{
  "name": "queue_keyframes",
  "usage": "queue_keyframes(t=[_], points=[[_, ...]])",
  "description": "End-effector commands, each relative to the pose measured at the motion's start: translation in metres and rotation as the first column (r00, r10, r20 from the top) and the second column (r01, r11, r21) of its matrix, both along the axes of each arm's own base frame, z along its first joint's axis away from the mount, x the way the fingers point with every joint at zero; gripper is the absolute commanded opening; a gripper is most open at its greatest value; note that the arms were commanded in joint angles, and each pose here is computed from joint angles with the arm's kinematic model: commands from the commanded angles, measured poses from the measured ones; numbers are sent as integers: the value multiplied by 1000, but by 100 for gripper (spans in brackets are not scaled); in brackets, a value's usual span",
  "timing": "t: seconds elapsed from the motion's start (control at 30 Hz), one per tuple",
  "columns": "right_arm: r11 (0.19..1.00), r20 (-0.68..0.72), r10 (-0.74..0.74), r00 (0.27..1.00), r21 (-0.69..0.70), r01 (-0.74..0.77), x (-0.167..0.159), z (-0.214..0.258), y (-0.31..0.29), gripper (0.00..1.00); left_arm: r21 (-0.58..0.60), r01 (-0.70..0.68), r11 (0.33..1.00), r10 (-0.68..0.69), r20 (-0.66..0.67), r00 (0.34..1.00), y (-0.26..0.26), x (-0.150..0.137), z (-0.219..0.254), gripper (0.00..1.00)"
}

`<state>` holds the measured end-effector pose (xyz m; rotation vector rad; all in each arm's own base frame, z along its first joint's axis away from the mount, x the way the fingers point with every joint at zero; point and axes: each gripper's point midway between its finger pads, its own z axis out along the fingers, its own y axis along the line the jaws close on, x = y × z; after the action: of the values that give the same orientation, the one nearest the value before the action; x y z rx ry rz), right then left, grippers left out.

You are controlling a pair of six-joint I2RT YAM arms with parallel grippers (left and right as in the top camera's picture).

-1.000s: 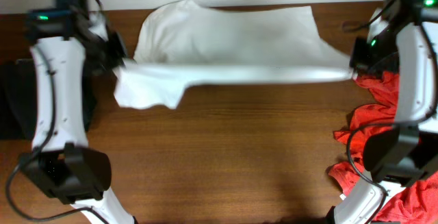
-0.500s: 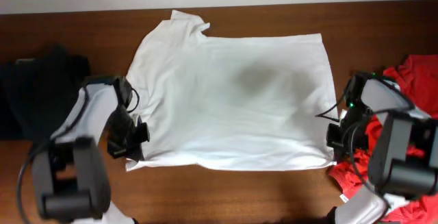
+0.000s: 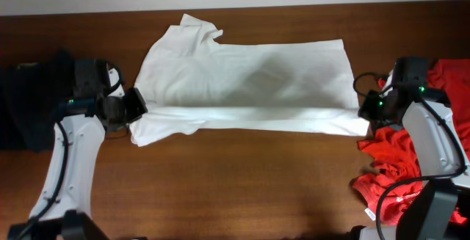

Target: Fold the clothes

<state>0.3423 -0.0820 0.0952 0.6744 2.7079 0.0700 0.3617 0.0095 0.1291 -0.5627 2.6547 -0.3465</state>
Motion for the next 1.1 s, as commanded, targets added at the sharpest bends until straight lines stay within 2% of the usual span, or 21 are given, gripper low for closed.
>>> queue_keyframes(t=[0.0, 0.1, 0.23, 0.33, 0.37, 0.43, 0.47, 0.5, 0.6, 0.63, 0.7, 0.77, 0.83, 0.93, 0.97, 1.03, 1.07], points=[[1000, 102, -12, 995, -20, 14, 24, 11, -8, 6, -33, -8, 999, 9, 28, 1000, 1, 28, -20, 0], [1000, 144, -3, 990, -15, 6, 41, 5, -10, 6, -30, -7, 1000, 9, 52, 999, 4, 48, -37, 0], [1000, 180, -1, 984, -23, 5, 62, -10, -15, 14, -22, -6, 1000, 9, 113, 994, 7, 70, -44, 1], [1000, 209, 5, 978, -21, 0, 76, -19, -17, 17, -20, -4, 1000, 6, 128, 992, 7, 76, -47, 5], [1000, 217, 10, 976, -12, -7, 80, -22, -16, 17, -19, -2, 1000, 4, 132, 991, 6, 78, -47, 10], [1000, 194, 9, 981, -3, -8, 79, -32, -15, 18, -17, 5, 1000, -2, 143, 990, 4, 81, -48, 46], [1000, 175, 10, 985, 1, -10, 76, -36, -14, 20, -17, 7, 1000, -5, 140, 990, 3, 81, -50, 58], [1000, 141, 9, 990, 10, -10, 69, -41, -12, 22, -18, 7, 1000, -4, 128, 992, 3, 79, -52, 63], [999, 42, 7, 999, 39, -9, 47, -53, -6, 22, 16, -16, 1000, 15, 64, 998, 9, 66, -61, 67], [999, 13, 20, 1000, 49, -21, 41, -59, -3, 23, 41, -27, 999, 28, -20, 999, 13, 49, -71, 67], [988, 23, 124, 992, 87, -125, 41, -64, 15, 33, 95, -44, 995, 57, -138, 989, 22, 23, -84, 67], [982, 23, 164, 986, 95, -165, 44, -69, 25, 42, 121, -45, 992, 69, -202, 977, 26, 11, -95, 67], [980, 17, 178, 984, 89, -179, 47, -76, 30, 43, 119, -42, 992, 69, -230, 971, 26, 9, -106, 67], [984, -19, 173, 985, 56, -171, 47, -91, 26, 42, 118, -40, 992, 69, -250, 966, 26, 11, -122, 68], [984, -25, 172, 985, 56, -171, 46, -94, 25, 35, 118, -39, 992, 68, -255, 964, 26, 11, -126, 68], [985, -73, 167, 983, 57, -164, 38, -102, 24, 10, 115, -35, 993, 67, -285, 956, 26, 6, -134, 67], [986, -104, 161, 981, 48, -157, 31, -105, 22, 5, 114, -33, 993, 66, -306, 950, 25, 1, -135, 64]])
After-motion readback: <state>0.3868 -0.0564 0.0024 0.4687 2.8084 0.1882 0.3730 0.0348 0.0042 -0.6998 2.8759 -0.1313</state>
